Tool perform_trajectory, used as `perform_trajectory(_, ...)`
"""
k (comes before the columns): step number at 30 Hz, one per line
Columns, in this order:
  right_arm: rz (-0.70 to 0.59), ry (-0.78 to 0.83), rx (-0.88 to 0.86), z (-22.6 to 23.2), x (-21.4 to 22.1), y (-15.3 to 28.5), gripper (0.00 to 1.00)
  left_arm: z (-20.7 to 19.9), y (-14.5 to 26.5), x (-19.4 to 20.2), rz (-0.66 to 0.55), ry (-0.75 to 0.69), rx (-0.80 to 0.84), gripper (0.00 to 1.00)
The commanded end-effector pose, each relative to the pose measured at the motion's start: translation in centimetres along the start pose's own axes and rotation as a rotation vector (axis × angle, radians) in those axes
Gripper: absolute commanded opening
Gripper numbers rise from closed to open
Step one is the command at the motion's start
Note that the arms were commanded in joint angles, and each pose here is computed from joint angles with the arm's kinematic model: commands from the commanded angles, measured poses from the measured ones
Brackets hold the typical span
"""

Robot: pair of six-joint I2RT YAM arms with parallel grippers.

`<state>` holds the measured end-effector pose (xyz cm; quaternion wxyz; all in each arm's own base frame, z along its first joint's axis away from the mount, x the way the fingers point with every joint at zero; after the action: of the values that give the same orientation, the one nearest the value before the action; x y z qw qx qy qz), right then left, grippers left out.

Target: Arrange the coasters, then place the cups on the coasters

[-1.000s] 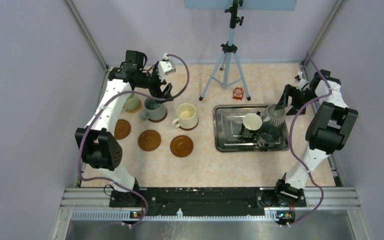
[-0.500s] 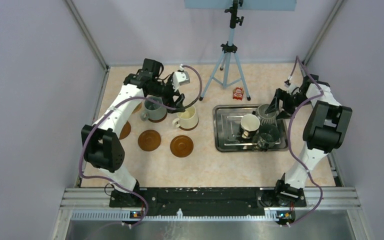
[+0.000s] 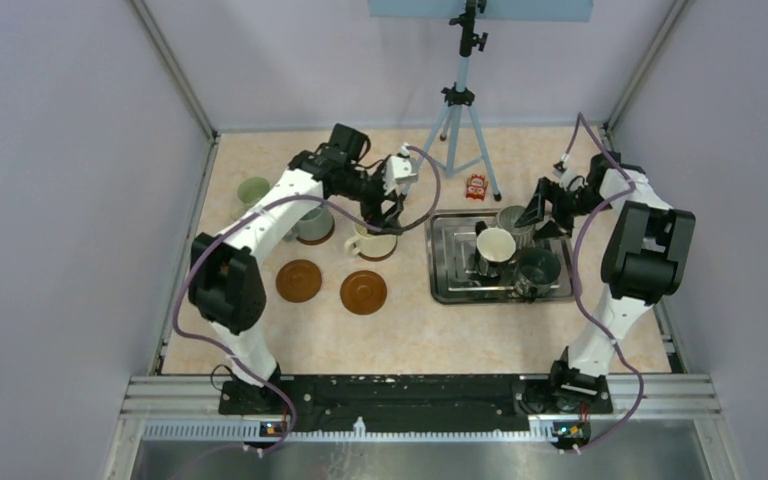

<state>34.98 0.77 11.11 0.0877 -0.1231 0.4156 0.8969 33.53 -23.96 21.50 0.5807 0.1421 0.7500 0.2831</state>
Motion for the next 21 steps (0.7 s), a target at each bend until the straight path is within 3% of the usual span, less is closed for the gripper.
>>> perform_trajectory(1, -0.059, 0.059, -0.045, 2.5, -0.8, 1.9, 0.76, -0.1, -3.6, -2.9, 0.012, -0.25, 0.116, 0.93)
perform_trajectory(4, -0.071, 0.07, -0.029, 2.6, -1.1, 2.7, 0.76, 0.6, -7.3, -3.8, 0.073, -0.332, 0.186, 0.93)
perform_trajectory(11, -0.116, 0.045, 0.008, 1.4, -0.9, 5.2, 0.79, 0.6, -13.1, -6.8, 0.052, -0.532, 0.207, 0.93)
perform_trajectory(21, -0.152, 0.015, 0.035, 0.2, 0.1, 7.6, 0.79, -1.5, -18.6, -6.3, 0.073, -0.762, 0.222, 0.9)
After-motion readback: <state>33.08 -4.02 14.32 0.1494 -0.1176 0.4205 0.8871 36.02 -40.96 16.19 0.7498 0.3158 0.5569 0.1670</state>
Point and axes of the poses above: each gripper's point midway between its finger pads, its own y axis back along the fingers, its own z axis along the line the jaws close on, x = y × z, the point moved 4 cm from there along y, back along the fingers, and after that the axes turned 10 degrees about y, right-handed, at the moved point
